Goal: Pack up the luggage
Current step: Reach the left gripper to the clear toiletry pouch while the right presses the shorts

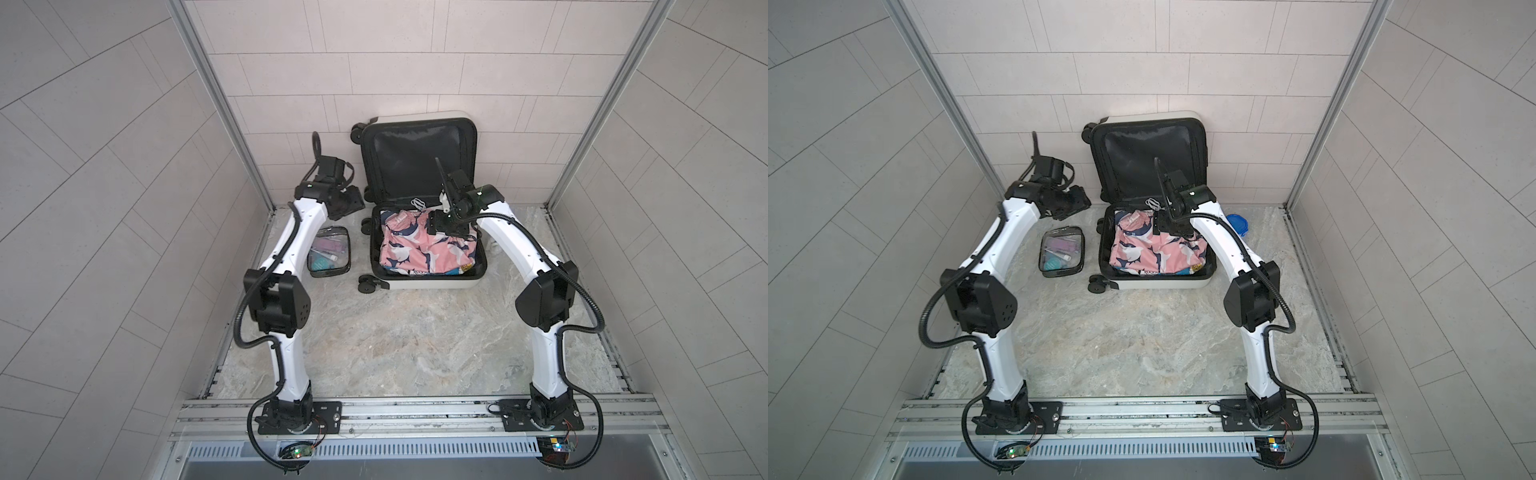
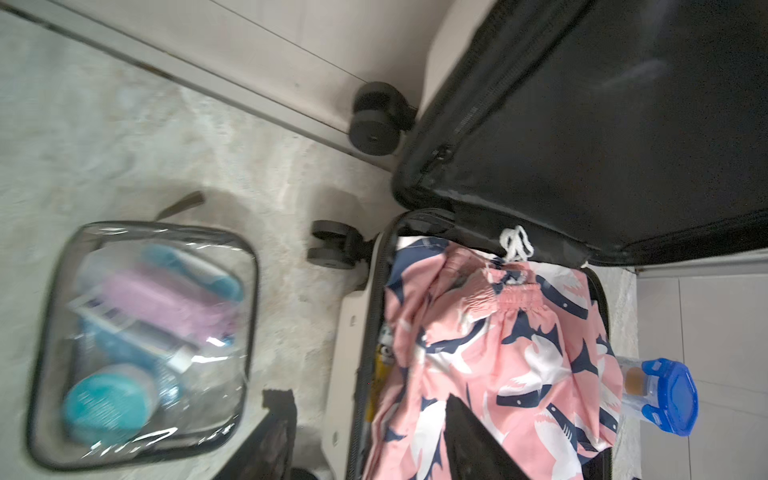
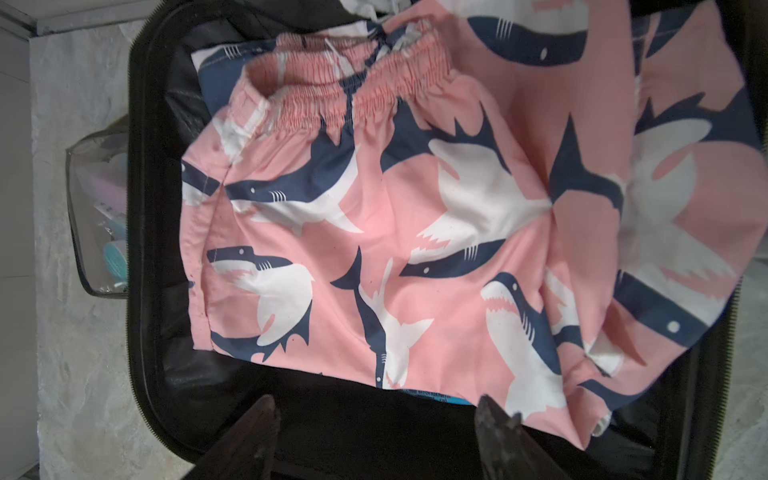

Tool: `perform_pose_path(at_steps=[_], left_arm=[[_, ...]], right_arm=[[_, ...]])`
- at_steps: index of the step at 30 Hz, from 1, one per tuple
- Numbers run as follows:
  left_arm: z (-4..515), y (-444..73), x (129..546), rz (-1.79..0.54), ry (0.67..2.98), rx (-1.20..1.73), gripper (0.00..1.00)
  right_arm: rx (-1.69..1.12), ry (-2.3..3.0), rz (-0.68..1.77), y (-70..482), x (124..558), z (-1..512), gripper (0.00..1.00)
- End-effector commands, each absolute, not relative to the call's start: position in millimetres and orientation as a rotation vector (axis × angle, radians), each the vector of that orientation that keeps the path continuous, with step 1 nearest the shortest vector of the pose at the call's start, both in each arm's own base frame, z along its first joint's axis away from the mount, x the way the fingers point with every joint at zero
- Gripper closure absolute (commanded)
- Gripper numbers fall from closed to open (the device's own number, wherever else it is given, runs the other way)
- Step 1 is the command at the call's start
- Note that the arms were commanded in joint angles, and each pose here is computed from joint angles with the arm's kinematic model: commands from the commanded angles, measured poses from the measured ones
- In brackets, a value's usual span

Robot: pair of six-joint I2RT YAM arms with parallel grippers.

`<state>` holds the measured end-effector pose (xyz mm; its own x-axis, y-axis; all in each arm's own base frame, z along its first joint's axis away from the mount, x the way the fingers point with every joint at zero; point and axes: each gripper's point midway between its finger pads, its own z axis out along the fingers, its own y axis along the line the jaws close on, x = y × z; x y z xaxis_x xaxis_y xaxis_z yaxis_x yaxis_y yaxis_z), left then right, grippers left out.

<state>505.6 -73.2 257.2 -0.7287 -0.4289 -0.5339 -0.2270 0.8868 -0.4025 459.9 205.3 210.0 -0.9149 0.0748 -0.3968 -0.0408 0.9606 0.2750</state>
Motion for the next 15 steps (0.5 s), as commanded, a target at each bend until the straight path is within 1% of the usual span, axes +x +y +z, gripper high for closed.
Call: perform_pose_path(at_steps=[1,5,7,11,15], left_arm=[[217.2,-21.2,480.0,-0.303,2.484,-0.606,0.34],[181.3,23.0,457.9,-0.309,2.515,-0.771,0.33],[165.5,36.8,452.4,-0.299,2.539,-0.799,0.33],[139.1,51.8,452.8,-0.294,2.617,-0.790,0.34],[108.5,55.2,461.4,-0.296,2.719,-0.690,0.38]], right_arm=[[-0.051,2.662,0.424,213.5,444.5,225.7,0.23],[-0.139,2.681,0.429,232.3,423.5,219.7,0.22],[-0.173,2.699,0.433,242.8,412.3,212.7,0.22],[-0.202,2.711,0.460,261.0,396.2,202.4,0.22],[-0.211,2.735,0.484,274.9,386.3,193.4,0.22]])
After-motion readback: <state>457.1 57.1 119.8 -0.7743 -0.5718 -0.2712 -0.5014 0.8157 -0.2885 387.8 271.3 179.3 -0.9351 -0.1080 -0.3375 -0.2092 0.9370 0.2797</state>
